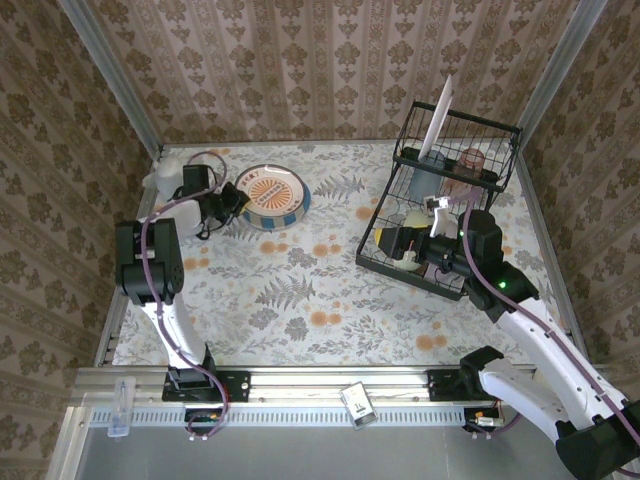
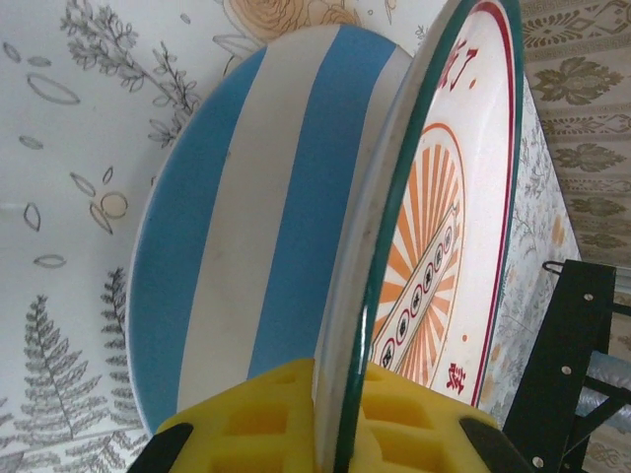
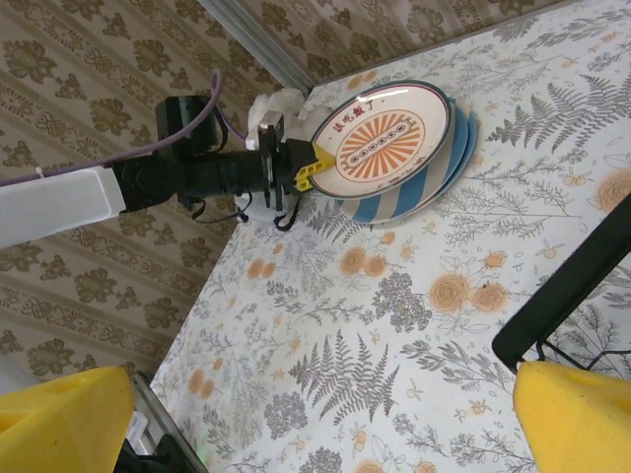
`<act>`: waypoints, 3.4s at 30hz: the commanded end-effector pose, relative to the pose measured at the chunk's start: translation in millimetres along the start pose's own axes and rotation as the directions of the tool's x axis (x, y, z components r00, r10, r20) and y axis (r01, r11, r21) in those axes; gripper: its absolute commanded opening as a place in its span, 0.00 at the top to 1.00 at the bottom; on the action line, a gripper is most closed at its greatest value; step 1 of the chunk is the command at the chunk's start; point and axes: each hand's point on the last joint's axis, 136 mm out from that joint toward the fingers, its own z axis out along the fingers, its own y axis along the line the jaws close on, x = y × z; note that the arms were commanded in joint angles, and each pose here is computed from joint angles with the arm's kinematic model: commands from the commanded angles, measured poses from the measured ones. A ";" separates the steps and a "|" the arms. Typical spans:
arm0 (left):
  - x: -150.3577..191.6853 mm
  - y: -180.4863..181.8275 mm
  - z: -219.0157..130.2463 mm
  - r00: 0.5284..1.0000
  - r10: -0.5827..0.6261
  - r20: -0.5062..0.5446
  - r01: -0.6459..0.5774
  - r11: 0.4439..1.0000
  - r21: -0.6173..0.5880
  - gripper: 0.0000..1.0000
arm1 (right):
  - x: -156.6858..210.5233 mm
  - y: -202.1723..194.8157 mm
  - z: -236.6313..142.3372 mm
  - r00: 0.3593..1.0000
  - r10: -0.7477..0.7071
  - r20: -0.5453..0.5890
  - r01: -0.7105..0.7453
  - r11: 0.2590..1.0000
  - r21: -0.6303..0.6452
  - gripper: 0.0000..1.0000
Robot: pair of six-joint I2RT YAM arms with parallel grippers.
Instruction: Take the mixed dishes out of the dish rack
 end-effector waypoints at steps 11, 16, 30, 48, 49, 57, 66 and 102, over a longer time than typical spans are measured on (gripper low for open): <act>-12.8 2.1 17.7 1.000 0.018 -0.006 -0.018 1.000 -0.004 1.00 | 7.8 -5.8 -1.2 1.000 -0.014 -0.016 0.014 1.000 0.026 0.00; -11.6 5.3 22.6 1.000 0.019 -0.015 -0.020 1.000 -0.011 0.93 | 9.1 -7.7 -2.1 1.000 -0.017 -0.020 0.018 0.999 0.036 0.00; -1.5 8.2 17.8 0.998 0.050 -0.034 -0.052 0.997 -0.056 0.61 | 4.8 -7.8 -5.0 1.000 -0.025 -0.001 0.025 0.998 0.049 0.00; 8.6 3.7 -7.4 0.988 0.132 -0.082 -0.147 0.968 -0.204 0.00 | 4.7 -11.0 -9.0 1.000 -0.030 0.009 0.029 0.997 0.074 0.00; 8.2 3.2 -11.4 0.988 0.134 -0.075 -0.147 0.966 -0.213 0.00 | 4.5 -11.5 -10.0 0.999 -0.030 0.011 0.029 0.996 0.079 0.00; 3.8 -17.4 -56.7 0.975 0.222 -0.006 -0.217 0.943 -0.252 0.00 | -1.2 -16.6 -17.5 0.998 -0.061 0.018 0.057 0.988 0.143 0.00; 12.7 -65.7 -133.5 0.916 0.381 0.124 -0.351 0.913 -0.208 0.00 | -25.3 -23.3 -38.9 0.989 -0.145 0.040 0.127 0.948 0.293 0.00; 288.4 -166.3 50.5 0.312 0.885 -0.346 -0.939 0.343 0.033 0.31 | -57.4 -12.2 -67.7 0.977 -0.150 0.154 0.086 0.929 0.359 0.00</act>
